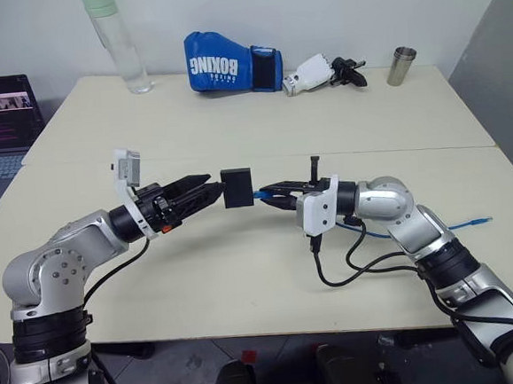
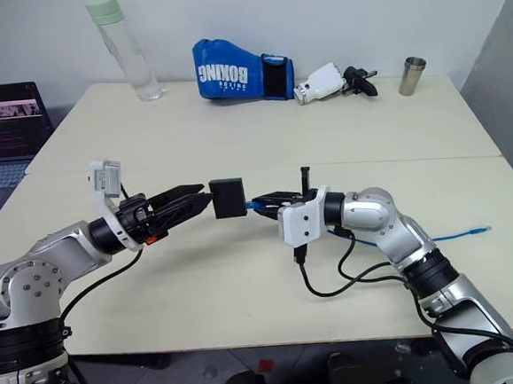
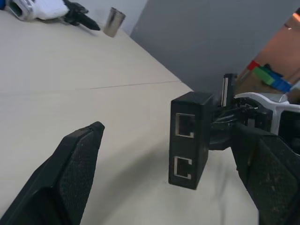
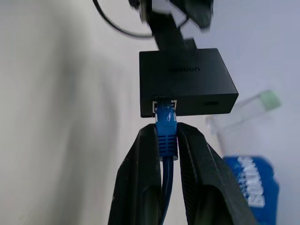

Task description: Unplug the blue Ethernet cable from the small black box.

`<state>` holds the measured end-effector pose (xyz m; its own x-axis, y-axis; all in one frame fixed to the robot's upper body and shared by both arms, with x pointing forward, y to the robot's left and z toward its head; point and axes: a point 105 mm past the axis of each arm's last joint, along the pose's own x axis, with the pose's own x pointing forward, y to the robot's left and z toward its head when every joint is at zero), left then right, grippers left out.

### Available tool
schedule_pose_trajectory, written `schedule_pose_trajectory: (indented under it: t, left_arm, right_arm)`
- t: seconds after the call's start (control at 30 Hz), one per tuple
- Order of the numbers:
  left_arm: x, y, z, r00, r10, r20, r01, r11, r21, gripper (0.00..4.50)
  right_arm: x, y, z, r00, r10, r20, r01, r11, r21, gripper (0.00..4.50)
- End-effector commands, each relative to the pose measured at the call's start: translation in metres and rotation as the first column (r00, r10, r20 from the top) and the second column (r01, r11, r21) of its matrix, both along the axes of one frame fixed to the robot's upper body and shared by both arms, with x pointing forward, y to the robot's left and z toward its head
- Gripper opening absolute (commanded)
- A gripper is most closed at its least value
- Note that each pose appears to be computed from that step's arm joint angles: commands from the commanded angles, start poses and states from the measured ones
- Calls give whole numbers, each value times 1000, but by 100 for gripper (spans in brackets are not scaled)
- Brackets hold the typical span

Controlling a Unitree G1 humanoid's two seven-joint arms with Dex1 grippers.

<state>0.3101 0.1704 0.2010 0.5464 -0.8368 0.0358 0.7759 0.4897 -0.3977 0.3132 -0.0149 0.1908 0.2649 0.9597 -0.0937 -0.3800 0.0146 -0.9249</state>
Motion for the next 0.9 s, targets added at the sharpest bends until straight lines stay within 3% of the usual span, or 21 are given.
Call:
schedule_pose_trajectory:
  t: [0.03, 0.33, 0.5, 0.63, 0.9]
  left_arm:
    - [-7, -10, 2, 998, -56, -22, 57, 998, 27, 450]
    - [-11, -10, 0, 996, -76, -46, 76, 997, 6, 450]
    - [-13, -9, -2, 995, -87, -47, 88, 996, 12, 353]
    - [-13, -12, -2, 993, -108, -38, 108, 994, 3, 249]
    - [-14, -17, -4, 990, -137, -35, 137, 991, 1, 98]
  right_arm:
    - [-8, 4, 14, 996, 59, 71, -59, 998, -2, 23]
    - [-8, 5, 17, 996, 62, 57, -63, 998, 17, 23]
    - [-7, 6, 19, 997, 55, 45, -57, 998, 30, 23]
    - [-7, 7, 20, 997, 61, 50, -63, 997, 36, 23]
    - [-11, 9, 20, 995, 81, 52, -84, 996, 40, 23]
